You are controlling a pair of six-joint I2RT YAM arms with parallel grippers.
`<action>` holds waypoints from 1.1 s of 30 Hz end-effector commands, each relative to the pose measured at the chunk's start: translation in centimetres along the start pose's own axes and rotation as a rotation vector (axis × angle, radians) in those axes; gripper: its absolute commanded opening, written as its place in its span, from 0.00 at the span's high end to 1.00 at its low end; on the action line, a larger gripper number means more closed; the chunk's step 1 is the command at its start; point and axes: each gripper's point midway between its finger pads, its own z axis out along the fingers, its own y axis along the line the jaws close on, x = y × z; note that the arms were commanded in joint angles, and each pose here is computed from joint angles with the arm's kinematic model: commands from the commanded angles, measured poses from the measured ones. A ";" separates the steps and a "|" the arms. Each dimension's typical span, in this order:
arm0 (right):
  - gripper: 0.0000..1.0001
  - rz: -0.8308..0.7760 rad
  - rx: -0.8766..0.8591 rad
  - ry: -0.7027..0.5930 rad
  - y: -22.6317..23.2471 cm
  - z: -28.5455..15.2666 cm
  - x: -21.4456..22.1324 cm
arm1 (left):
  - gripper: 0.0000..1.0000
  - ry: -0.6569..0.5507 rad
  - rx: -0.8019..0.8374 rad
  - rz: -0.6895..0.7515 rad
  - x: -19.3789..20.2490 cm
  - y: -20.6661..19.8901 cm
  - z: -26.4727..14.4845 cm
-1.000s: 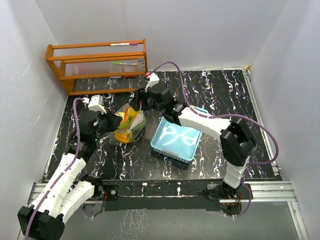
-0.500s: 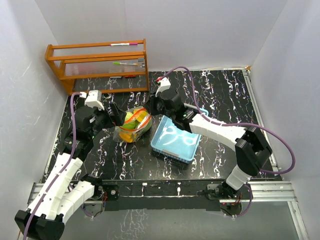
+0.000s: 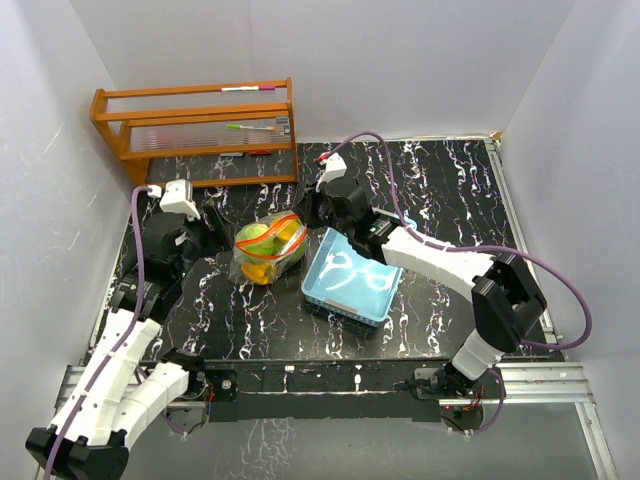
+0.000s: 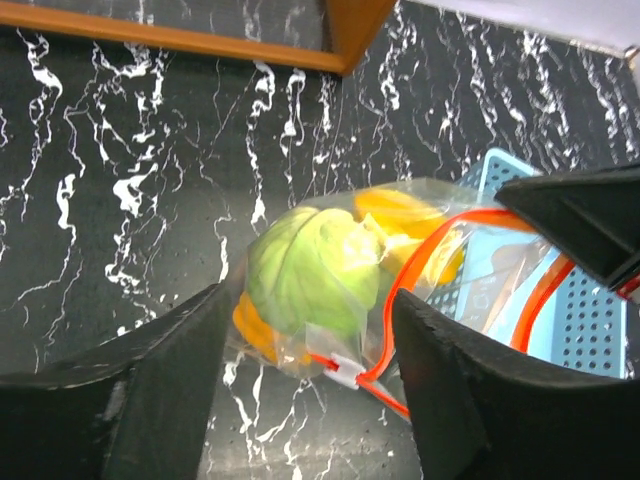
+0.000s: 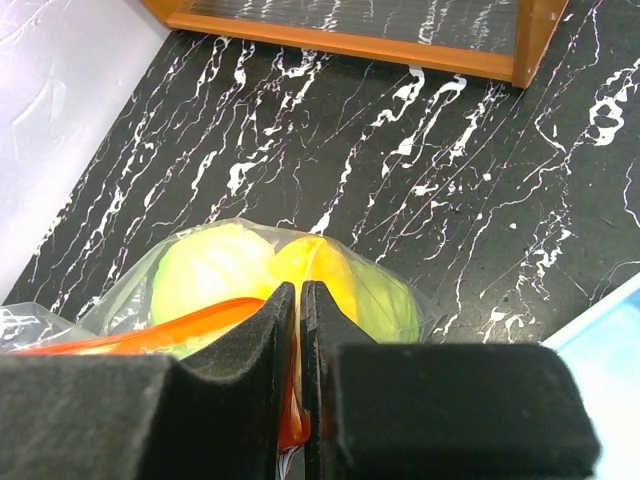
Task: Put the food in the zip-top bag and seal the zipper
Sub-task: Adjust the zipper food storage bag at the center of the board.
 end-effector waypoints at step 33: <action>0.90 -0.027 -0.142 -0.051 -1.8 -0.4 -6.2 | 0.33 -0.227 0.748 0.645 6.6 -7.5 -1.9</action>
